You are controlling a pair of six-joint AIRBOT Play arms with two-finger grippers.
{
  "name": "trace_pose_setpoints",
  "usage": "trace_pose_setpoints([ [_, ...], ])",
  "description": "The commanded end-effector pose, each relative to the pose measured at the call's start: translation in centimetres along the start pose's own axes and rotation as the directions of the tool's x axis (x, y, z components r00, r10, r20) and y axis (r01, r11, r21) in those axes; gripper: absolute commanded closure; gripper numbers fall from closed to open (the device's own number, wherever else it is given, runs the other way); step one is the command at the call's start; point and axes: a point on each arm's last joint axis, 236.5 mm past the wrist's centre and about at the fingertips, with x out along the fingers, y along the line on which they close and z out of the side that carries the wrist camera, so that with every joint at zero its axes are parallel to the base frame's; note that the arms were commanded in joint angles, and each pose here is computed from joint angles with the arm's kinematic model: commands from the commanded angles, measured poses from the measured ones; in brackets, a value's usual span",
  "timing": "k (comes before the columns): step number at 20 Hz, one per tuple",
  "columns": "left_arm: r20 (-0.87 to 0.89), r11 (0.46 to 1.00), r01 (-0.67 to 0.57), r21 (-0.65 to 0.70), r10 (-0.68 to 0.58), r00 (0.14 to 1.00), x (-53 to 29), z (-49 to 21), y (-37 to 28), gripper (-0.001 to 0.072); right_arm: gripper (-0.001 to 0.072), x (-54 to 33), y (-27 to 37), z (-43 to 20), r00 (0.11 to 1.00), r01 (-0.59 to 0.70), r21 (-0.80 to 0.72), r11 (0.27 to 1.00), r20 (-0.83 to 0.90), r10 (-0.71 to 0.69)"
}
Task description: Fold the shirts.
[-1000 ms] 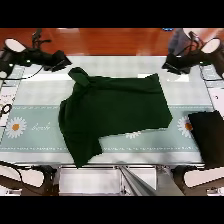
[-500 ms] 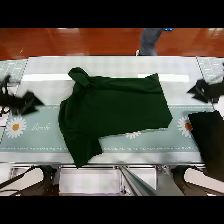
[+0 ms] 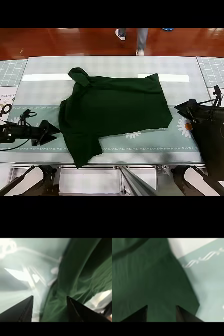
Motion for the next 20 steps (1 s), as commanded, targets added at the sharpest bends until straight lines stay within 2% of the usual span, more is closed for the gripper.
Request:
trace_pose_setpoints([
  [1,-0.072,1.0,-0.008,0.03,0.01,0.997,1.5,-2.1,-0.1,0.0203,0.03,0.1,0.4,-0.9,1.0,-0.025,-0.012,1.0,-0.018,0.024],
  [3,-0.088,0.999,-0.016,0.05,0.02,0.996,2.6,-2.7,-0.3,0.0203,0.03,0.1,0.4,-0.9,1.0,-0.025,-0.012,1.0,-0.018,0.025],
  [7,0.002,0.997,0.023,0.071,-0.023,1.0,4.2,-0.9,-2.7,0.0208,0.0301,0.1,0.4,-1.0,0.999,-0.027,-0.012,1.0,-0.022,0.027],
  [8,0.021,0.997,0.015,0.076,-0.017,1.0,4.6,-0.5,-3.0,0.0269,0.0301,0.1,0.4,-1.0,0.999,-0.027,-0.012,1.0,-0.022,0.027],
  [9,0.031,0.996,0.0,0.09,-0.003,1.0,4.9,-0.4,-3.2,0.0498,0.0301,0.1,0.4,-1.0,0.999,-0.027,-0.012,1.0,-0.022,0.026],
  [10,0.033,0.992,-0.008,0.126,0.004,0.999,5.1,-0.4,-3.5,0.0683,0.0301,0.1,0.4,-1.0,0.999,-0.025,-0.012,1.0,-0.023,0.025],
  [12,0.023,0.987,-0.009,0.163,0.005,1.0,5.2,-0.6,-3.9,0.0685,0.0301,0.0,-0.6,-2.1,0.998,0.014,-0.021,1.0,-0.068,-0.016],
  [15,0.023,0.987,-0.008,0.163,0.004,1.0,5.2,-0.6,-3.9,0.0685,0.0301,-0.5,-3.6,-4.1,0.977,0.144,-0.012,0.989,-0.156,-0.144],
  [20,0.016,0.987,-0.006,0.162,0.003,1.0,5.2,-0.7,-3.9,0.0685,0.0301,1.1,-4.8,-5.3,0.961,0.148,0.082,0.986,-0.247,-0.124],
])
